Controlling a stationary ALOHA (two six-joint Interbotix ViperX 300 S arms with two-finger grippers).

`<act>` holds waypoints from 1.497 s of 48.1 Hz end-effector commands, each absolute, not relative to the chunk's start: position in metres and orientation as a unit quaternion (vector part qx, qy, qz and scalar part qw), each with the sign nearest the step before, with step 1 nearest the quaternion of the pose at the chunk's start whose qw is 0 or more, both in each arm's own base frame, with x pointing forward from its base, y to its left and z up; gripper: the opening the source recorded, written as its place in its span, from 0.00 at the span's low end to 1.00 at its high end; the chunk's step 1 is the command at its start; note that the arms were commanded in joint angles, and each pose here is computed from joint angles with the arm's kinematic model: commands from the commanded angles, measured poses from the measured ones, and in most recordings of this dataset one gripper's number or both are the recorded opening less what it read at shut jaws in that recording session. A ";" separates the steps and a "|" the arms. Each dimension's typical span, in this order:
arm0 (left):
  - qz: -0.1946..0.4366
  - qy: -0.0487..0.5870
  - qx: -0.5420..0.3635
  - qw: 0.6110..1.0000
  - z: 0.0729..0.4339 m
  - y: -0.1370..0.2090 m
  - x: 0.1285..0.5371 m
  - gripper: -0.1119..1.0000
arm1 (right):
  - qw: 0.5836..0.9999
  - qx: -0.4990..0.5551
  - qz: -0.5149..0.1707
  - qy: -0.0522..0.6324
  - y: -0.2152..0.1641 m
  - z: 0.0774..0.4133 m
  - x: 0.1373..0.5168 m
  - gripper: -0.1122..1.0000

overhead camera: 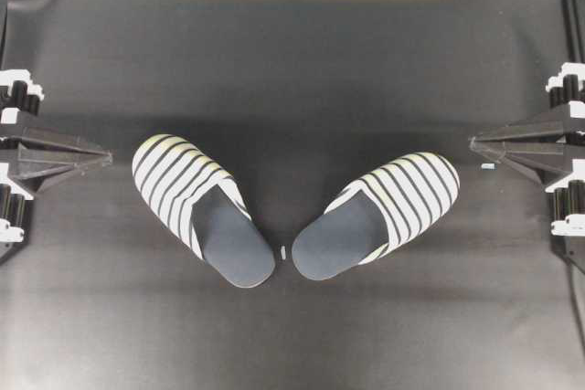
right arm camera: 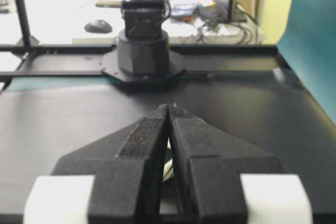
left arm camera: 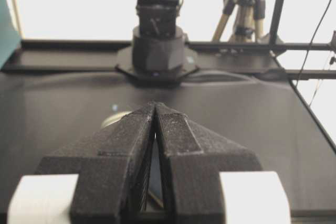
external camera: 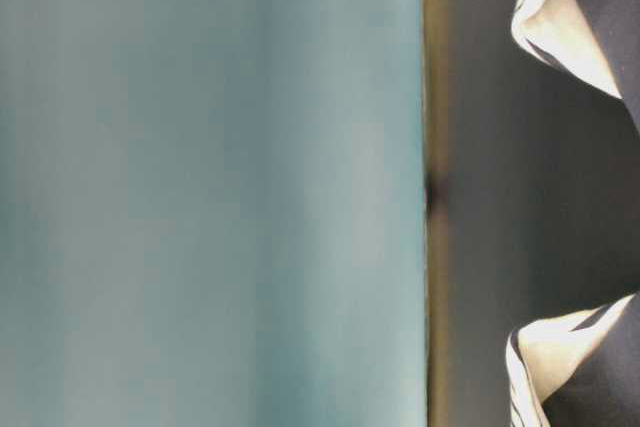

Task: Arrange the slippers with the left arm.
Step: 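Move the left gripper over the left striped slipper and grasp its heel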

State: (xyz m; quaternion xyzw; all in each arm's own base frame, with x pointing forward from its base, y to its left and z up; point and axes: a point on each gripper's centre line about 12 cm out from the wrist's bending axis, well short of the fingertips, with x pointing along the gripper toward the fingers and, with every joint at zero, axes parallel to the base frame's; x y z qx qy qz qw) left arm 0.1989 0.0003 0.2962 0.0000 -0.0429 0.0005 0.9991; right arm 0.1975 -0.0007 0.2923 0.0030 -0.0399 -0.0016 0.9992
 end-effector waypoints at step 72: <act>0.211 0.646 -0.187 0.709 0.178 0.044 0.356 0.87 | 1.000 0.018 -0.008 0.021 -0.003 0.277 0.193 0.10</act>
